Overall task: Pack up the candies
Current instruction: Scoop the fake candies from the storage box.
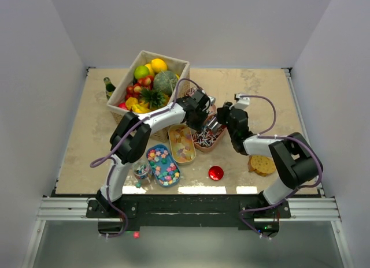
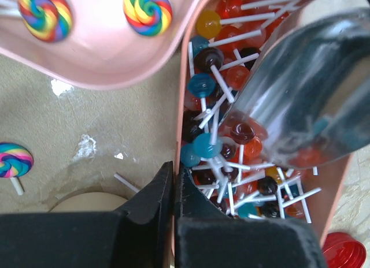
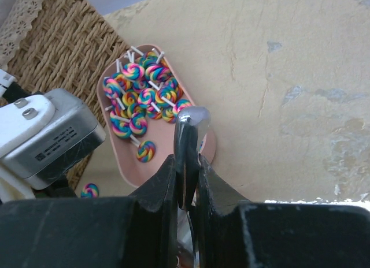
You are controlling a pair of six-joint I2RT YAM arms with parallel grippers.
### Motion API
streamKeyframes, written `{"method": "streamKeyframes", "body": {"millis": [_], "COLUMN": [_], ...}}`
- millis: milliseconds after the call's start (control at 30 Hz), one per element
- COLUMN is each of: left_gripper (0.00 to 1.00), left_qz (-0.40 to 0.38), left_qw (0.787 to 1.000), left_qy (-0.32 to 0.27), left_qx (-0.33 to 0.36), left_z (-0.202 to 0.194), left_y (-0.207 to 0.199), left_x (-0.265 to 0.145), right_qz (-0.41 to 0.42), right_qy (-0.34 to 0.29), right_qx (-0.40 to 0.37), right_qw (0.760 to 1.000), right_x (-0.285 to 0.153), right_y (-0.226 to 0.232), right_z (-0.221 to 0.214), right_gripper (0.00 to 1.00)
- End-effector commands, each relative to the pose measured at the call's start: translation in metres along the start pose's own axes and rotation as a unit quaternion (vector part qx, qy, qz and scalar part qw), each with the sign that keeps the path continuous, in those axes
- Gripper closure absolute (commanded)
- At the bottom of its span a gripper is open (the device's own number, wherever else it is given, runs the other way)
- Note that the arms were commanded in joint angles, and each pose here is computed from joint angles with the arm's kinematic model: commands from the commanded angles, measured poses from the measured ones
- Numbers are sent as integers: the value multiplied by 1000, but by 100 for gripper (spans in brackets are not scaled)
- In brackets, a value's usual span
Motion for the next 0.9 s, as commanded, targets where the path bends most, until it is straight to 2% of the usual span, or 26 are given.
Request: {"method": "streamKeyframes", "body": {"millis": [0, 467, 867], "left_gripper": [100, 100, 100], "left_qz": [11, 27, 41], "left_qw": [999, 998, 997], "left_qy": [1, -31, -52], "left_qx": [-31, -37, -33], "left_z": [9, 20, 29], "left_y": [9, 13, 15], "left_x": [-4, -20, -31], "right_qz": [-20, -34, -67], "right_qy": [12, 116, 171], "right_qx": [30, 114, 168], "right_qw": [999, 986, 968], "right_x": [-6, -19, -13], "right_y": [-11, -31, -35], "right_z": [-18, -75, -98], "right_gripper": [100, 100, 100]}}
Point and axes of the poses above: each gripper's point midway between its finger pads, its own x axis out along the fingers, its own y axis along the line the jaws close on, z = x × y, the point moved 6 cm from there along -x, back along the fingers, and after that the axes turned 11 degrees about x, right-handed, at the moved point
